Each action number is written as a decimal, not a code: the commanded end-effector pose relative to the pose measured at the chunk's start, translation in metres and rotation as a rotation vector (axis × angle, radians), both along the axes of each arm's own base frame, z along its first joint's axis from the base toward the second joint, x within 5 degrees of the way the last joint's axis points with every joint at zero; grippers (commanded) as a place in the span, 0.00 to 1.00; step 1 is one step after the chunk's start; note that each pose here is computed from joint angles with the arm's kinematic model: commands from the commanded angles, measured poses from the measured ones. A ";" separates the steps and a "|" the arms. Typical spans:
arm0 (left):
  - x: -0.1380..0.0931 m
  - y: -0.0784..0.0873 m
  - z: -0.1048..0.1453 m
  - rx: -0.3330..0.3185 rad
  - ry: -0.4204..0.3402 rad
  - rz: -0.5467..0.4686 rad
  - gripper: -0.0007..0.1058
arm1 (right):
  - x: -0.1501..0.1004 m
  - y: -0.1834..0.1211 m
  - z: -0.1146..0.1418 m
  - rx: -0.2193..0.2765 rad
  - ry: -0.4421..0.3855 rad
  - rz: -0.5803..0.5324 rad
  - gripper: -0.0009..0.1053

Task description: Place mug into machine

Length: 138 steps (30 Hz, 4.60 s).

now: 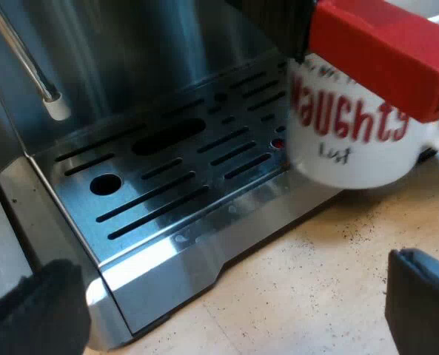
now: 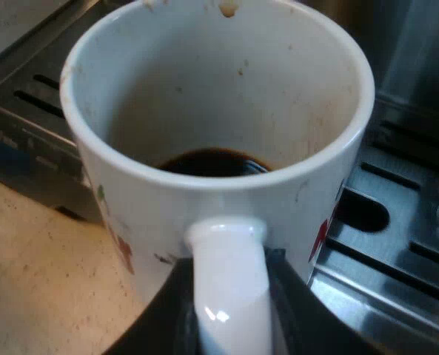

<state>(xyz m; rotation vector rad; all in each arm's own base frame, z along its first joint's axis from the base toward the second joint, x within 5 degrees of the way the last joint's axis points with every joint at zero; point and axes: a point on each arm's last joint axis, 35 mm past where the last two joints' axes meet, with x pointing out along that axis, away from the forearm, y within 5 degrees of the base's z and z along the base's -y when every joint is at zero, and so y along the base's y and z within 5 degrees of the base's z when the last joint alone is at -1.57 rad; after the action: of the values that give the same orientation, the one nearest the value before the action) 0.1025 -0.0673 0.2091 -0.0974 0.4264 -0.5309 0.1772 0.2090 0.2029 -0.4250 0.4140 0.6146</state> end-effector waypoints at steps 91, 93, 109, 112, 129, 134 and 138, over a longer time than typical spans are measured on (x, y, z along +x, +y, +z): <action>0.001 -0.001 0.003 -0.052 0.003 0.014 0.77 | 0.037 0.069 -0.028 0.050 -0.111 -0.111 0.37; 0.001 -0.001 0.005 -0.055 0.002 0.015 0.77 | 0.030 0.063 -0.024 0.027 -0.127 -0.147 0.37; -0.031 0.021 0.068 -0.110 -0.115 0.018 0.77 | -0.041 0.025 0.048 0.042 -0.143 -0.053 0.01; -0.040 0.026 0.081 -0.150 -0.168 0.006 0.77 | -0.055 0.023 0.070 0.116 -0.175 -0.018 0.01; -0.066 0.040 0.120 -0.221 -0.243 -0.079 0.77 | -0.069 0.047 0.117 0.260 -0.280 -0.083 0.01; -0.067 0.040 0.120 -0.223 -0.242 -0.086 0.77 | -0.059 0.066 0.113 0.250 -0.280 -0.098 0.01; -0.067 0.040 0.120 -0.223 -0.242 -0.088 0.77 | -0.028 0.087 0.119 0.250 -0.288 -0.161 0.01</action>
<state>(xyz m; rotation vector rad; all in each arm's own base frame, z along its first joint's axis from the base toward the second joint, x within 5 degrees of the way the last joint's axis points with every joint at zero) 0.0377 -0.0286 0.3267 -0.2253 0.1468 -0.6605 0.1411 0.2934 0.3124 -0.2626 0.1122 0.4487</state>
